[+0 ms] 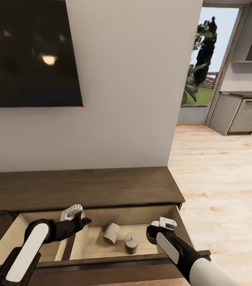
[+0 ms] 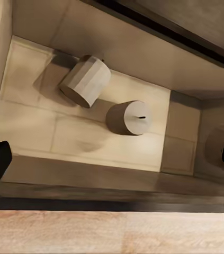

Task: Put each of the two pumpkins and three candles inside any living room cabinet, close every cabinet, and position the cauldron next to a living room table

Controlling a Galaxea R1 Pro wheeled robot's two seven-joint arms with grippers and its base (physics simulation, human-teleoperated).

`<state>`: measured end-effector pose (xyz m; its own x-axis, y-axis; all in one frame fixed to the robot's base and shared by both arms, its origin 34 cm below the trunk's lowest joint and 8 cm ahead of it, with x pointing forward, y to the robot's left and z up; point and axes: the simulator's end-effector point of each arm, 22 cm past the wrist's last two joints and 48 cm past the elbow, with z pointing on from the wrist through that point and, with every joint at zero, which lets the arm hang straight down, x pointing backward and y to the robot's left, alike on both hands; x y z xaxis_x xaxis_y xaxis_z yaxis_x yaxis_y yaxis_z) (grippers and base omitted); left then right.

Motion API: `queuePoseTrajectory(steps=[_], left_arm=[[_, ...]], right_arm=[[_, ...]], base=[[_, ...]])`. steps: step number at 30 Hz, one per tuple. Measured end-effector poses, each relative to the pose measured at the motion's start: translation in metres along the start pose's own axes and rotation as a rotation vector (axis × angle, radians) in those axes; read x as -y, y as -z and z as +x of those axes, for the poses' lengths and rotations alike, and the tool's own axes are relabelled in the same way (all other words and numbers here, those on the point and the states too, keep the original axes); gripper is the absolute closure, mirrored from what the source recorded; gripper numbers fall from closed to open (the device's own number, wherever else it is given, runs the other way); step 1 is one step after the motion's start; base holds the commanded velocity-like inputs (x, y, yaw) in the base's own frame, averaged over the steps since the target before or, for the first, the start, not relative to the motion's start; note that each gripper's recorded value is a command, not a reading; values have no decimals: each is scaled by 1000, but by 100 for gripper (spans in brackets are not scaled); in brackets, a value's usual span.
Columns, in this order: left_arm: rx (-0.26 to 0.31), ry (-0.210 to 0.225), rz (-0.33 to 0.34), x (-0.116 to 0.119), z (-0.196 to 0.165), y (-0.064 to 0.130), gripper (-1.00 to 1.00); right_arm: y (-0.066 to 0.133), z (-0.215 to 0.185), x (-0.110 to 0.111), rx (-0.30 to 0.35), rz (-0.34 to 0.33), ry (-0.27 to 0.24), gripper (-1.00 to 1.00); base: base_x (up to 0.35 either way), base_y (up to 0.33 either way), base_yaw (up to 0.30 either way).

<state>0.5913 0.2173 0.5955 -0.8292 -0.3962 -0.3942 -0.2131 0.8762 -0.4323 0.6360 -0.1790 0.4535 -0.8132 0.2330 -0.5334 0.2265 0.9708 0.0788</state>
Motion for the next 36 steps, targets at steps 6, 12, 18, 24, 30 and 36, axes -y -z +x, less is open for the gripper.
queuePoseTrajectory(steps=[6,12,18,24,30,36], left_arm=[[-53,70,155,23,12,3,-100],[-112,154,407,42,1,36,-100],[-117,165,461,48,-2,44,-100],[-117,165,461,48,-2,44,-100],[-116,164,459,47,-2,43,-100],[-117,165,457,47,-2,43,-100]], right_arm=[[-8,7,1,1,0,1,100],[-8,7,1,2,-1,-1,100],[-8,7,1,2,-1,-1,100],[-8,7,1,1,-1,-2,100],[-8,7,1,0,-1,-1,100],[-7,8,0,-1,-2,1,100]], base=[[0,0,0],[0,0,0],[85,-22,0],[11,-138,0],[44,-127,0],[69,-26,0]])
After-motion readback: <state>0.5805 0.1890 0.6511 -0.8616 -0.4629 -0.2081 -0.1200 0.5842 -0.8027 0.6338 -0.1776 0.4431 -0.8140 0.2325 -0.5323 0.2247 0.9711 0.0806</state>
